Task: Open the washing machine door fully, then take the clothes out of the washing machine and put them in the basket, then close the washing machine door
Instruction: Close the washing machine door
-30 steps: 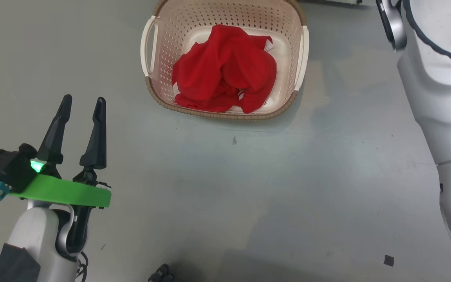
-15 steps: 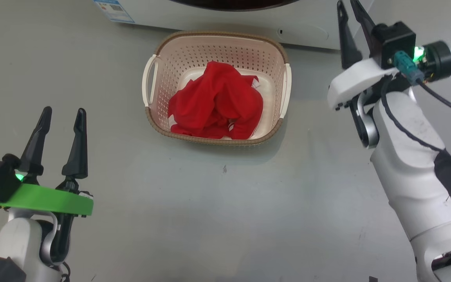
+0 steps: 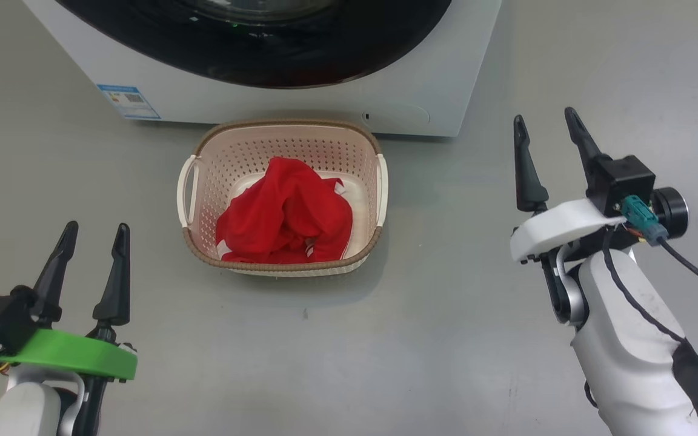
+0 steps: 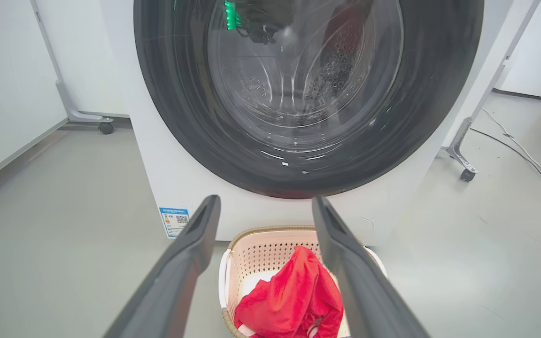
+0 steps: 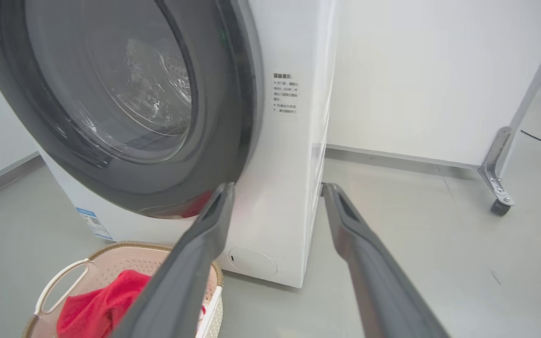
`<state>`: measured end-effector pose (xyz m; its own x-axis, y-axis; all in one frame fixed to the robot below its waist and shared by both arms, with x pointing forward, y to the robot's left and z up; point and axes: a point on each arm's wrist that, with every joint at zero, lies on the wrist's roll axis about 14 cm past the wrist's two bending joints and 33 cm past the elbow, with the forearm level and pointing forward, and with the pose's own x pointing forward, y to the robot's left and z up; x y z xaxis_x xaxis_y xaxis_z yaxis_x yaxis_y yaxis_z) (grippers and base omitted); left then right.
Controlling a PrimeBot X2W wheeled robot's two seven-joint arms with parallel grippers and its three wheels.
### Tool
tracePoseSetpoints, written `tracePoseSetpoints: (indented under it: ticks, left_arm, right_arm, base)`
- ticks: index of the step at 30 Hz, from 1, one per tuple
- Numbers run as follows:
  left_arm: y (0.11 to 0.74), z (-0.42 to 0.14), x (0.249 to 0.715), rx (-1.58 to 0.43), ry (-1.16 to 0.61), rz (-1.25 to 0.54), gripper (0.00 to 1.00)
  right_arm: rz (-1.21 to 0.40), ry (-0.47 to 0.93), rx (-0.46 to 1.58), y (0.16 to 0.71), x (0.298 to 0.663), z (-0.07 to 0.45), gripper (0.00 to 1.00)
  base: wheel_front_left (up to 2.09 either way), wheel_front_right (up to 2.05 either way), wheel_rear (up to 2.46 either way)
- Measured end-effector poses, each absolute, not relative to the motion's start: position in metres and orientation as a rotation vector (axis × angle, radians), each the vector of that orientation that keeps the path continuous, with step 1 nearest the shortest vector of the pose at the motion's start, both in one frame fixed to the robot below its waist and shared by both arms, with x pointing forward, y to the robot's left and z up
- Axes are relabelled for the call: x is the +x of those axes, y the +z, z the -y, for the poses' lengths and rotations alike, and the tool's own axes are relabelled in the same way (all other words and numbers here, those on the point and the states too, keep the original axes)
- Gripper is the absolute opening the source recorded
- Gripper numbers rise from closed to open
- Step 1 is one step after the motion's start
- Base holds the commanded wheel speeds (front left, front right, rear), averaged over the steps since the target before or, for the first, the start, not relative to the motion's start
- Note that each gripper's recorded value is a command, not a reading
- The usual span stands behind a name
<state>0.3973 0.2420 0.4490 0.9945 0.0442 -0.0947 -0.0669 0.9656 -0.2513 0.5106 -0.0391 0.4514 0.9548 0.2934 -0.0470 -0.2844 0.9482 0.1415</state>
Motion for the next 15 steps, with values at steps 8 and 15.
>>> tracePoseSetpoints:
  ticks: [8, 15]
  left_arm:
    - [0.452, -0.232, 0.388, -0.261, 0.03, -0.084, 1.0]
    - [0.457, -0.225, 0.38, -0.259, 0.019, -0.073, 1.0]
  right_arm:
    - [-0.079, 0.205, 0.154, 0.455, 0.467, 0.075, 1.0]
    - [-0.078, 0.151, 0.159, 0.459, 0.433, 0.097, 1.0]
  base:
    - [0.0, 0.0, 0.0]
    - [0.0, 0.0, 0.0]
